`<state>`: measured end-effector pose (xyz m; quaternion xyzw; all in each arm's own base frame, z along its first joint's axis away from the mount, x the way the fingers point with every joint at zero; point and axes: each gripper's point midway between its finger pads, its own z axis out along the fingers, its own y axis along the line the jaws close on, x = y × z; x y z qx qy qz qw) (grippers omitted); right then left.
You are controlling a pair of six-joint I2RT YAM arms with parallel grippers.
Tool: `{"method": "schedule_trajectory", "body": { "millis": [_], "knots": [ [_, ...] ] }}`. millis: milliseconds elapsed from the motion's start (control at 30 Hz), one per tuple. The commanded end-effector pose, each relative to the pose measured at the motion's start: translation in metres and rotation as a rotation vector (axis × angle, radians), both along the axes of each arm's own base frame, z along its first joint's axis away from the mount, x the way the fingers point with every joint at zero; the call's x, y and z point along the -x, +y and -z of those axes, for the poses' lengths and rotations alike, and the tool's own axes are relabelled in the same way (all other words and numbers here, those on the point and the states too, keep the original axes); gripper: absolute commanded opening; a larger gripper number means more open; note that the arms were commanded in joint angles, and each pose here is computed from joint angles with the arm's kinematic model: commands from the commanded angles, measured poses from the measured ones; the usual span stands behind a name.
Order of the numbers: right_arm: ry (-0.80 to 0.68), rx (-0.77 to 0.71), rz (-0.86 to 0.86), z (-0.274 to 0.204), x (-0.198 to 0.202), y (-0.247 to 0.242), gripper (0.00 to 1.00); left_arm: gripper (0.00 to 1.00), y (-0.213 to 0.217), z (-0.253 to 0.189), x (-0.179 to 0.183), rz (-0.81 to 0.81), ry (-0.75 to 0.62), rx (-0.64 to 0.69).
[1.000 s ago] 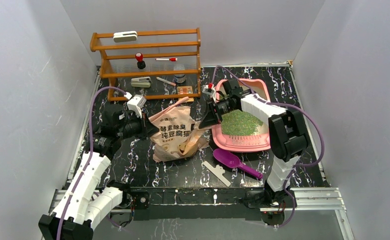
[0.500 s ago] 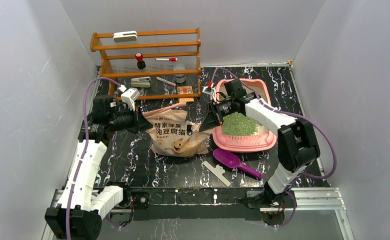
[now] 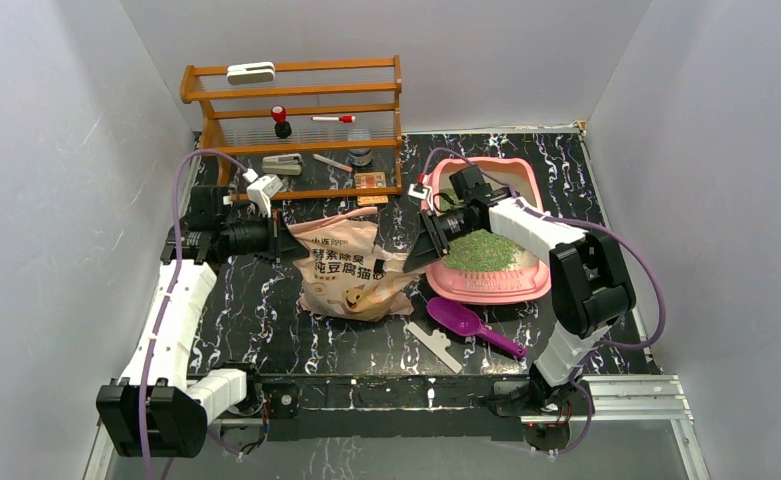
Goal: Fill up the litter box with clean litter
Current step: Close the cat litter bag at the center of the board.
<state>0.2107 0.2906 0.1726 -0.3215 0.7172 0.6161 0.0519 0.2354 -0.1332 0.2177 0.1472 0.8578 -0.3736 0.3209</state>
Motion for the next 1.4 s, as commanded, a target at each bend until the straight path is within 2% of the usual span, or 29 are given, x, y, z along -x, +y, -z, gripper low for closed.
{"method": "schedule_trajectory", "body": {
  "millis": [0,100,167,233,400,600,700,800,900,967,1000,1033,1067,1133,1200,1300,1367],
  "knots": [
    [-0.19,-0.086,-0.01,-0.038,-0.01,0.013,0.66,0.0,-0.01,-0.039,-0.001,0.071,-0.092,0.083],
    [-0.321,-0.169,-0.052,-0.041,-0.009,0.027,0.71,0.0,-0.008,-0.035,-0.004,0.059,-0.084,0.072],
    [-0.381,-0.197,-0.062,-0.036,-0.01,0.037,0.79,0.0,-0.008,-0.035,-0.005,0.057,-0.084,0.07],
    [-0.418,-0.224,-0.074,-0.04,-0.016,0.044,0.8,0.0,-0.008,-0.036,-0.005,0.053,-0.086,0.068],
    [-0.336,-0.242,-0.15,-0.057,-0.008,0.054,0.74,0.0,-0.002,-0.032,-0.01,0.009,-0.078,0.031],
    [-0.199,-0.147,-0.152,-0.038,0.014,0.049,0.62,0.0,0.002,-0.028,-0.016,-0.026,-0.053,0.016],
    [-0.155,-0.117,-0.134,-0.031,0.015,0.051,0.62,0.0,-0.001,-0.029,-0.015,-0.006,-0.039,0.035],
    [-0.112,-0.122,-0.136,-0.036,0.013,0.056,0.46,0.0,-0.004,-0.03,-0.009,0.028,-0.021,0.047],
    [-0.074,-0.115,-0.116,-0.042,0.005,0.062,0.25,0.0,-0.006,-0.029,-0.002,0.066,-0.016,0.051],
    [-0.077,-0.094,-0.098,-0.043,0.003,0.063,0.2,0.15,-0.009,-0.031,0.002,0.093,-0.016,0.066],
    [-0.088,-0.087,-0.087,-0.044,0.002,0.062,0.17,0.29,-0.011,-0.032,0.005,0.108,-0.02,0.079],
    [-0.096,-0.092,-0.086,-0.046,0.003,0.061,0.15,0.39,-0.013,-0.035,0.006,0.124,-0.028,0.095],
    [-0.099,-0.099,-0.086,-0.048,0.004,0.06,0.14,0.43,-0.015,-0.038,0.008,0.139,-0.036,0.113],
    [-0.092,-0.097,-0.069,-0.05,0.001,0.057,0.17,0.5,-0.02,-0.044,0.008,0.166,-0.049,0.151],
    [-0.101,-0.091,-0.049,-0.052,-0.001,0.056,0.28,0.5,-0.024,-0.048,0.007,0.185,-0.045,0.185],
    [-0.154,-0.096,-0.029,-0.053,-0.003,0.055,0.57,0.33,-0.023,-0.043,0.001,0.165,-0.001,0.186],
    [-0.195,-0.112,-0.015,-0.056,-0.004,0.055,0.66,0.21,-0.021,-0.037,-0.003,0.143,0.018,0.164]
  ]
}}
